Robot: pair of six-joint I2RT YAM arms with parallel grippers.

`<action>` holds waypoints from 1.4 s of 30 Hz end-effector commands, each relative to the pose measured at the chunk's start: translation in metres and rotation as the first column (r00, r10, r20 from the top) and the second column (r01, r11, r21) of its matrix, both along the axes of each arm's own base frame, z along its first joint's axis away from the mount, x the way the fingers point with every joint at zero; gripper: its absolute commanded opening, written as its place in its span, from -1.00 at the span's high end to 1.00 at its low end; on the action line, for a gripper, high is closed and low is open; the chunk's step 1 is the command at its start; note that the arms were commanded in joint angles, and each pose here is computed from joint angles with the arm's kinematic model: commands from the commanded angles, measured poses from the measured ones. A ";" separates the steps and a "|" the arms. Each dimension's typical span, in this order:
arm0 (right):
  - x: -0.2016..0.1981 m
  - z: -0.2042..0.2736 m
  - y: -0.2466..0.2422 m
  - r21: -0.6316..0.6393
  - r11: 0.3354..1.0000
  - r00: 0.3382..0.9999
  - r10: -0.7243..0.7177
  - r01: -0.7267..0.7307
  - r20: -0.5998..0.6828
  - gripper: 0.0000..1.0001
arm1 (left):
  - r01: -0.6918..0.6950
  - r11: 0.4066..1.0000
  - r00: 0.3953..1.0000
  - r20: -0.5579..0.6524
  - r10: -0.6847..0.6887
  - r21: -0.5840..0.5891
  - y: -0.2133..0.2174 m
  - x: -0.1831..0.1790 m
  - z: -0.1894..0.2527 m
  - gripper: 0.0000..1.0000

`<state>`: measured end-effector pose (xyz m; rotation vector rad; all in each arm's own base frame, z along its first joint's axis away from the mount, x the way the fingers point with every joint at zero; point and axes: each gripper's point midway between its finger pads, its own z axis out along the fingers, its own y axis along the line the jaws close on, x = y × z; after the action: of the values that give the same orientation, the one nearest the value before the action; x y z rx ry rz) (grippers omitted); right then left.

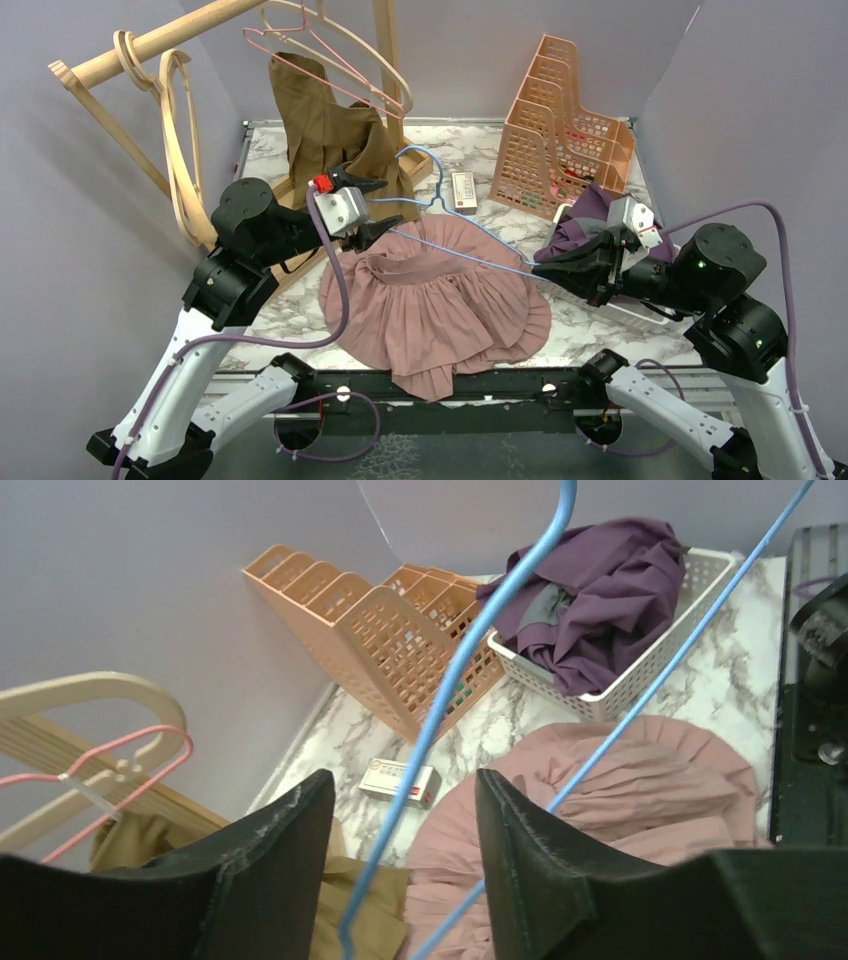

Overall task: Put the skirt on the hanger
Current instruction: Hang the skirt on the hanger.

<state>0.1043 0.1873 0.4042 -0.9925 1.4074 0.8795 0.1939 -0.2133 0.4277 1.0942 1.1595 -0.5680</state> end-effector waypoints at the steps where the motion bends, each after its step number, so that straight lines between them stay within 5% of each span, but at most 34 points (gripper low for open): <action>1: -0.016 0.004 0.006 -0.015 0.994 0.995 0.104 -0.104 -0.003 0.98 | 0.046 0.998 0.995 0.087 -0.050 0.042 0.001 -0.010 0.006 0.01; 4: -0.016 0.001 0.009 -0.027 0.992 0.992 0.124 -0.124 -0.010 0.98 | 0.054 0.995 0.996 0.068 -0.060 0.084 0.002 -0.010 -0.003 0.35; 6: -0.016 0.000 0.011 -0.031 0.990 0.990 0.139 -0.140 -0.014 0.98 | 0.058 0.993 0.996 0.057 -0.064 0.099 0.002 -0.011 -0.006 0.91; 7: -0.019 0.000 0.012 -0.032 0.987 0.987 0.159 -0.159 -0.013 0.98 | 0.050 0.994 0.997 0.051 -0.055 0.102 0.003 -0.010 -0.008 1.00; 12: -0.014 0.000 0.018 -0.042 0.984 0.984 0.175 -0.176 -0.021 0.94 | 0.042 0.992 0.998 0.043 -0.047 0.115 0.005 -0.010 -0.019 1.00; 16: 0.004 0.013 0.023 -0.020 0.992 0.993 0.121 -0.121 -0.018 -0.06 | 0.040 0.991 0.998 0.046 -0.046 0.127 0.005 -0.009 -0.023 1.00; 19: 0.032 0.024 0.031 0.009 0.999 0.999 0.033 -0.033 -0.040 -0.29 | 0.033 0.989 0.999 0.038 -0.039 0.142 0.005 -0.005 -0.030 1.00; 28: 0.093 0.033 0.089 0.055 0.996 0.971 0.075 -0.064 -0.226 -0.34 | 0.048 0.985 0.999 0.006 -0.050 0.167 -0.005 0.009 -0.051 1.00; 35: 0.095 0.032 0.130 0.176 0.965 0.898 0.249 -0.197 -0.362 -0.29 | 0.037 0.983 0.999 -0.018 -0.034 0.177 -0.010 0.021 -0.067 1.00; 42: 0.100 0.013 0.150 0.174 0.956 0.867 0.287 -0.235 -0.407 -0.04 | 0.054 0.983 0.998 -0.042 -0.048 0.174 -0.014 0.022 -0.076 1.00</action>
<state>0.2104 0.3244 0.4135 -0.9145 1.6313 1.3560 0.2153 -0.2228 0.3416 1.2813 1.2906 -0.5294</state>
